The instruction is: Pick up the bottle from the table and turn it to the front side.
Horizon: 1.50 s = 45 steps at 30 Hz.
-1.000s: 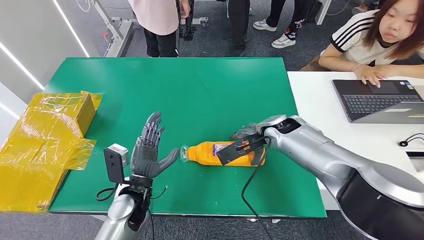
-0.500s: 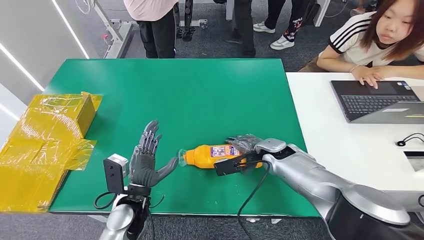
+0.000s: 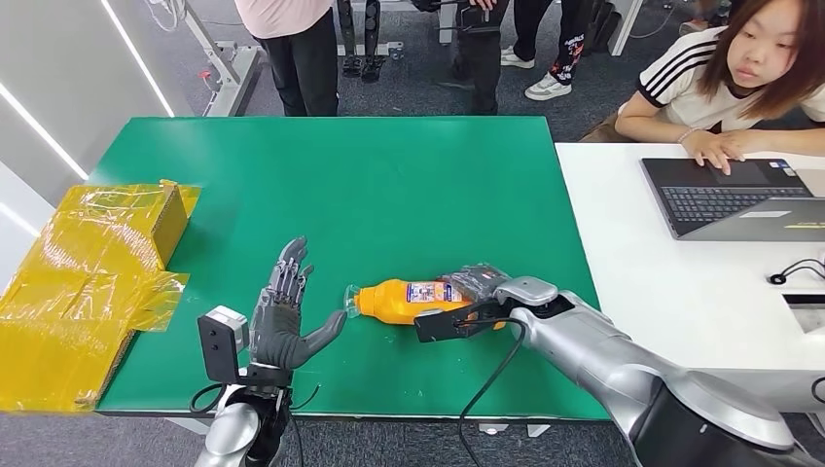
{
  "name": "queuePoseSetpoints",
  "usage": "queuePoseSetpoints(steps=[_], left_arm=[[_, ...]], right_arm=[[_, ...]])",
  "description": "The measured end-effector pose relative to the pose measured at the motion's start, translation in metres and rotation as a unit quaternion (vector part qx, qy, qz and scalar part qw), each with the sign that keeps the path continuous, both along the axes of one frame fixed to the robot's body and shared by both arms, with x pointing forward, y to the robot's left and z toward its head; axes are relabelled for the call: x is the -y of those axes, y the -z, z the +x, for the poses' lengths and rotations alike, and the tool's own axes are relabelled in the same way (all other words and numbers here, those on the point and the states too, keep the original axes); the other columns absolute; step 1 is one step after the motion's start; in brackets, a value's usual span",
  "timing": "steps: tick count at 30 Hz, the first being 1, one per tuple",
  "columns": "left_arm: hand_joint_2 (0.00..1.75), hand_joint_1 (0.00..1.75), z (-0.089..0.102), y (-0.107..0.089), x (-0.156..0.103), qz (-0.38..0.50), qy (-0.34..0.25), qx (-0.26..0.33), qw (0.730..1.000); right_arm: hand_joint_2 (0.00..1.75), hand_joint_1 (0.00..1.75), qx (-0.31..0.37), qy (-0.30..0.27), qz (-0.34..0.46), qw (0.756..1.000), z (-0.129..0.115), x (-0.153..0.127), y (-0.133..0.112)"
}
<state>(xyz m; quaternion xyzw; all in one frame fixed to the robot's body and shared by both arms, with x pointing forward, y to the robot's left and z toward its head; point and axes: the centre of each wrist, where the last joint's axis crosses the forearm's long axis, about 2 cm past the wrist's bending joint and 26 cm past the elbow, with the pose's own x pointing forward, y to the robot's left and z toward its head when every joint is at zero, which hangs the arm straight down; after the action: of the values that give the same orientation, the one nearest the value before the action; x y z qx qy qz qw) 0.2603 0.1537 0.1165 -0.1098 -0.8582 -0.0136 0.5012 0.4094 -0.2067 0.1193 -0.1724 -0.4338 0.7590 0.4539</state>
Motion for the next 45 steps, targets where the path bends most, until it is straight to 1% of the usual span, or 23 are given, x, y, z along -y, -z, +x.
queuePoseSetpoints(steps=[3, 5, 8, 10, 12, 13, 16, 19, 20, 22, 25, 27, 29, 31, 33, 35, 40, 42, 45], left_arm=[[1.75, 0.00, 0.000, 0.000, 0.000, 0.000, 0.000, 0.000, 1.000], [1.75, 0.00, 0.000, 0.000, 0.000, 0.000, 0.000, 0.000, 1.000], [1.75, 0.00, -0.001, 0.001, 0.000, 0.002, 0.000, 0.002, 1.000], [1.75, 0.00, -0.002, 0.002, -0.001, 0.004, -0.003, 0.003, 1.000], [1.75, 0.00, -0.003, 0.002, -0.003, 0.003, -0.007, 0.006, 1.000], [1.75, 0.00, -0.003, 0.002, -0.004, 0.002, -0.009, 0.007, 1.000], [1.75, 0.00, -0.003, 0.003, -0.009, -0.001, -0.016, 0.005, 1.000], [1.75, 0.00, -0.004, 0.005, -0.014, 0.000, -0.021, 0.003, 1.000], [1.75, 0.00, -0.005, 0.006, -0.015, 0.001, -0.023, 0.002, 1.000], [1.75, 0.00, -0.009, 0.009, -0.017, 0.001, -0.026, 0.000, 1.000], [1.75, 0.00, -0.013, 0.011, -0.020, 0.002, -0.024, -0.002, 1.000], [1.75, 0.00, -0.014, 0.011, -0.021, 0.003, -0.018, -0.003, 1.000], [1.75, 0.00, -0.012, 0.010, -0.021, 0.005, -0.009, -0.005, 1.000], [1.75, 0.00, -0.007, 0.006, -0.021, 0.006, 0.008, -0.010, 1.000], [1.75, 0.00, 0.004, -0.002, -0.019, 0.006, 0.032, -0.011, 0.999], [1.75, 0.00, 0.019, -0.014, -0.016, 0.005, 0.058, -0.006, 0.998], [1.75, 0.00, 0.053, -0.044, -0.007, 0.007, 0.109, 0.011, 0.994], [1.75, 0.00, 0.060, -0.052, -0.004, 0.009, 0.116, 0.019, 0.993], [1.75, 0.00, 0.066, -0.056, -0.001, 0.013, 0.124, 0.022, 0.992]], right_arm=[[1.75, 1.75, -0.003, 0.003, 0.008, 1.000, 0.000, 0.000, 0.000], [1.75, 1.75, -0.013, 0.008, 0.030, 0.999, 0.000, 0.002, 0.000], [1.75, 1.75, -0.034, 0.022, 0.104, 0.994, -0.001, 0.007, 0.000], [1.75, 1.75, -0.038, 0.038, 0.182, 0.982, -0.006, 0.013, 0.004], [1.75, 1.75, -0.038, 0.060, 0.275, 0.959, -0.018, 0.018, 0.013], [1.75, 1.75, -0.038, 0.072, 0.324, 0.943, -0.026, 0.020, 0.017], [1.75, 1.75, -0.027, 0.104, 0.464, 0.879, -0.054, 0.024, 0.027], [1.75, 1.75, 0.003, 0.120, 0.564, 0.817, -0.086, 0.027, 0.031], [1.75, 1.75, 0.014, 0.124, 0.586, 0.801, -0.097, 0.028, 0.032], [1.75, 1.75, 0.036, 0.133, 0.616, 0.776, -0.117, 0.032, 0.031], [1.75, 1.75, 0.059, 0.146, 0.640, 0.752, -0.140, 0.036, 0.030], [1.75, 1.75, 0.068, 0.151, 0.649, 0.742, -0.148, 0.036, 0.028], [1.75, 1.75, 0.073, 0.152, 0.658, 0.734, -0.150, 0.033, 0.026], [1.75, 1.75, 0.076, 0.151, 0.672, 0.721, -0.148, 0.027, 0.023], [1.75, 1.75, 0.080, 0.151, 0.688, 0.705, -0.141, 0.020, 0.019], [1.75, 1.75, 0.081, 0.148, 0.700, 0.694, -0.129, 0.012, 0.014], [1.75, 1.75, 0.082, 0.135, 0.715, 0.681, -0.104, -0.010, 0.000], [1.75, 1.75, 0.081, 0.133, 0.719, 0.677, -0.098, -0.017, -0.004], [1.75, 1.75, 0.079, 0.133, 0.722, 0.675, -0.094, -0.022, -0.005]])
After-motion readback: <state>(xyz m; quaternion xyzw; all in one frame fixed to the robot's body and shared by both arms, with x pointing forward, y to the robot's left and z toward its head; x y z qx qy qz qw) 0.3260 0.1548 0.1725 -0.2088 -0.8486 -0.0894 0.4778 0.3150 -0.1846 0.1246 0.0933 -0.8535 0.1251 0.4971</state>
